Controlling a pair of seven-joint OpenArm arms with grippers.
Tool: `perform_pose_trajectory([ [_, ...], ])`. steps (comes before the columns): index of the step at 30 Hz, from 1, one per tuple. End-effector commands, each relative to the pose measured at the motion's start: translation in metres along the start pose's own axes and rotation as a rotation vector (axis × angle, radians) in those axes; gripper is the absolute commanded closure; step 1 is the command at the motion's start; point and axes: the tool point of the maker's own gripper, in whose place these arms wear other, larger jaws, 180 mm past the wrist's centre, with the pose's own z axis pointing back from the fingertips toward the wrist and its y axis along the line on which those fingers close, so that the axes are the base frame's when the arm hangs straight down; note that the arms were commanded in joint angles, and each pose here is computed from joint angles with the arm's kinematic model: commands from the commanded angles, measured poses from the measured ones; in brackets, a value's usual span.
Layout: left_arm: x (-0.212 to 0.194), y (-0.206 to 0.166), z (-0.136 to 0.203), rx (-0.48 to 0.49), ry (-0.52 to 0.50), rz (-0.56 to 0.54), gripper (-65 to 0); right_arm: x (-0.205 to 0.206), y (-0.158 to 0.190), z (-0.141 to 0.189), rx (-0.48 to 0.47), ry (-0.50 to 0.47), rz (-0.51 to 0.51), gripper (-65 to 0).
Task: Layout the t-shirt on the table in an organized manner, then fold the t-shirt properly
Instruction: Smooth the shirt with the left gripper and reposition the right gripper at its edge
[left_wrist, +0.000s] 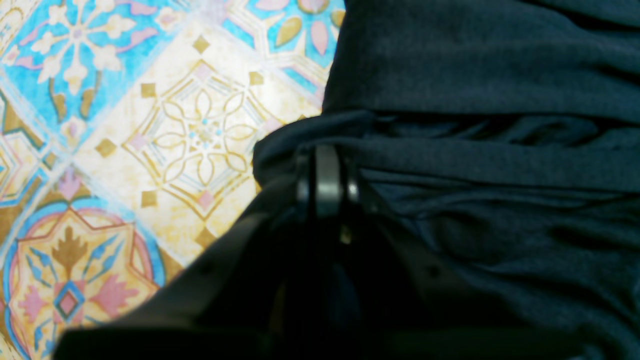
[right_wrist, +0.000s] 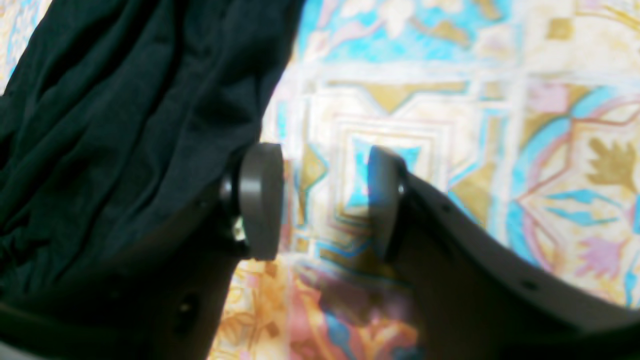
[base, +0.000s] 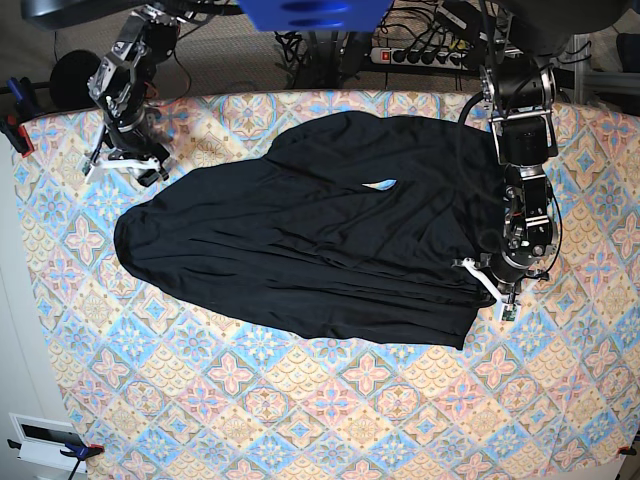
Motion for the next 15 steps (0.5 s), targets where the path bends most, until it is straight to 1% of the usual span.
perform_pose_trajectory([
  [1,-0.005,-0.007,-0.001,-0.023,0.043,-0.020,0.0,-0.002,0.012,0.000,0.033,0.016,0.014,-26.5],
  [7,-0.005,-0.007,-0.001,-0.023,0.043,-0.020,0.0,-0.020,0.035,-0.006,0.087,0.065,0.048,-26.5],
  [15,-0.005,-0.008,-0.001,-0.025,0.043,-0.019,0.0,-0.049,0.024,-0.019,0.061,0.153,0.023,-26.5],
])
